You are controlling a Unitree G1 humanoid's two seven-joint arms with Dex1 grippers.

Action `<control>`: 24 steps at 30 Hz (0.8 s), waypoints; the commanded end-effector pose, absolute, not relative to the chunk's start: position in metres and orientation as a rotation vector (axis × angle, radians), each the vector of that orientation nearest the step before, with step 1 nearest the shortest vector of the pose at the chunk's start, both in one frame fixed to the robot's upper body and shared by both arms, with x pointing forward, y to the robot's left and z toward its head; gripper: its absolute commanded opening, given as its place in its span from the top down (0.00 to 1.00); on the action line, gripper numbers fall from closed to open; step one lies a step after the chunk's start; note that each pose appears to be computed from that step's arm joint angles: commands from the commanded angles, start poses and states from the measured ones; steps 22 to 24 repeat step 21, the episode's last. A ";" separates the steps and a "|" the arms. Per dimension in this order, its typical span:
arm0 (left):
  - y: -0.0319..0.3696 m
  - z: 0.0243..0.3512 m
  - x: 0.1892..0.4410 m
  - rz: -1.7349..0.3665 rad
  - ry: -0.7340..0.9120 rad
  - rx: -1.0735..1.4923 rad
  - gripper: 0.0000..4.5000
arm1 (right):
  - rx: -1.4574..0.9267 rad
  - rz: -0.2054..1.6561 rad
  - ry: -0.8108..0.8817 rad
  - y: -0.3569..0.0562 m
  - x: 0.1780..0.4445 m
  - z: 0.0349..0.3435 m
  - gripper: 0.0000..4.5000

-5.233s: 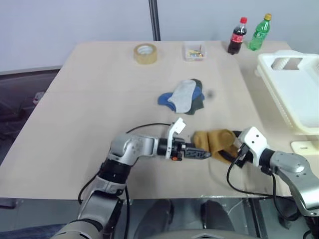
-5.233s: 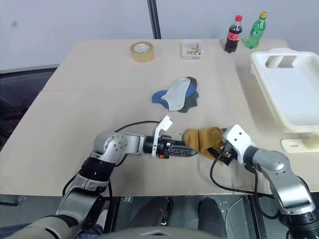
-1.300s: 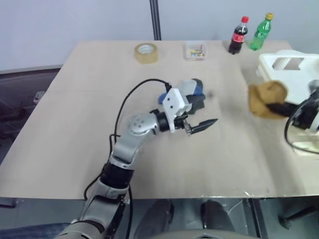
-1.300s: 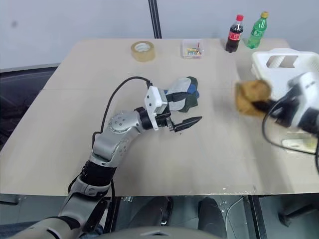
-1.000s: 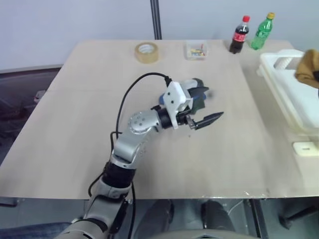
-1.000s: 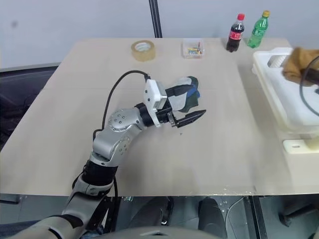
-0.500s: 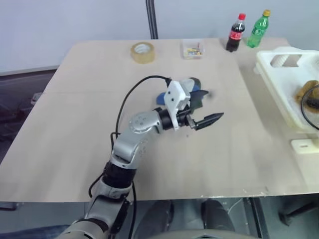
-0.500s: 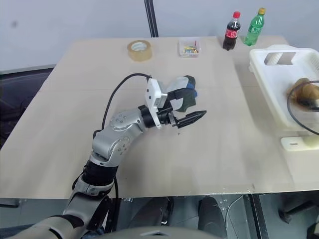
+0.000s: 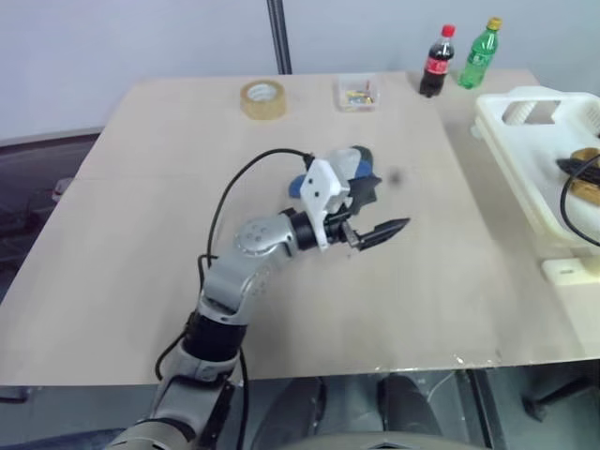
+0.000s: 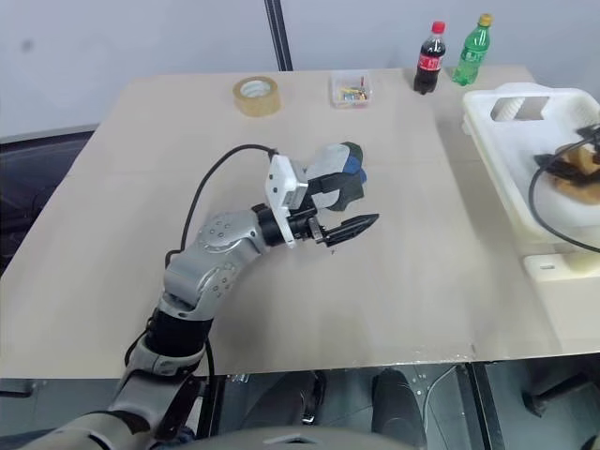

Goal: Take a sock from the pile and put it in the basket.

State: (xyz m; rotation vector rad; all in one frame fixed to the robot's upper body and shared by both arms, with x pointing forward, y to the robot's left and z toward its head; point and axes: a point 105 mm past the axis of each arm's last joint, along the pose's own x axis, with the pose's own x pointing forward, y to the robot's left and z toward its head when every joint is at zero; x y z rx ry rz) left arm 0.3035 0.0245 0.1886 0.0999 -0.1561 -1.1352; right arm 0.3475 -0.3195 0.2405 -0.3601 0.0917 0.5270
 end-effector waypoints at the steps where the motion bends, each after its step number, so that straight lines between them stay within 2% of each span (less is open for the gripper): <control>1: 0.041 0.192 0.303 -1.037 -0.196 0.137 0.00 | -0.233 0.696 -0.008 -0.275 0.326 0.242 0.01; 3: 0.052 0.183 0.303 -0.992 -0.163 0.135 0.00 | -0.161 0.773 0.003 -0.254 0.314 0.230 0.01; 6: 0.075 0.162 0.297 -0.932 -0.080 0.149 0.00 | -0.142 0.865 0.070 -0.230 0.296 0.195 0.01; 10: 0.096 0.140 0.276 -0.941 0.004 0.165 0.00 | -0.198 0.922 0.155 -0.222 0.282 0.147 0.01; 12: 0.107 0.133 0.267 -0.918 0.032 0.163 0.00 | -0.199 0.931 0.172 -0.223 0.279 0.134 0.01; 18: 0.145 0.123 0.238 -0.818 0.111 0.160 0.00 | -0.187 0.929 0.188 -0.239 0.266 0.120 0.01; 24: 0.159 0.125 0.232 -0.768 0.117 0.187 0.00 | -0.149 0.948 0.205 -0.242 0.259 0.123 0.01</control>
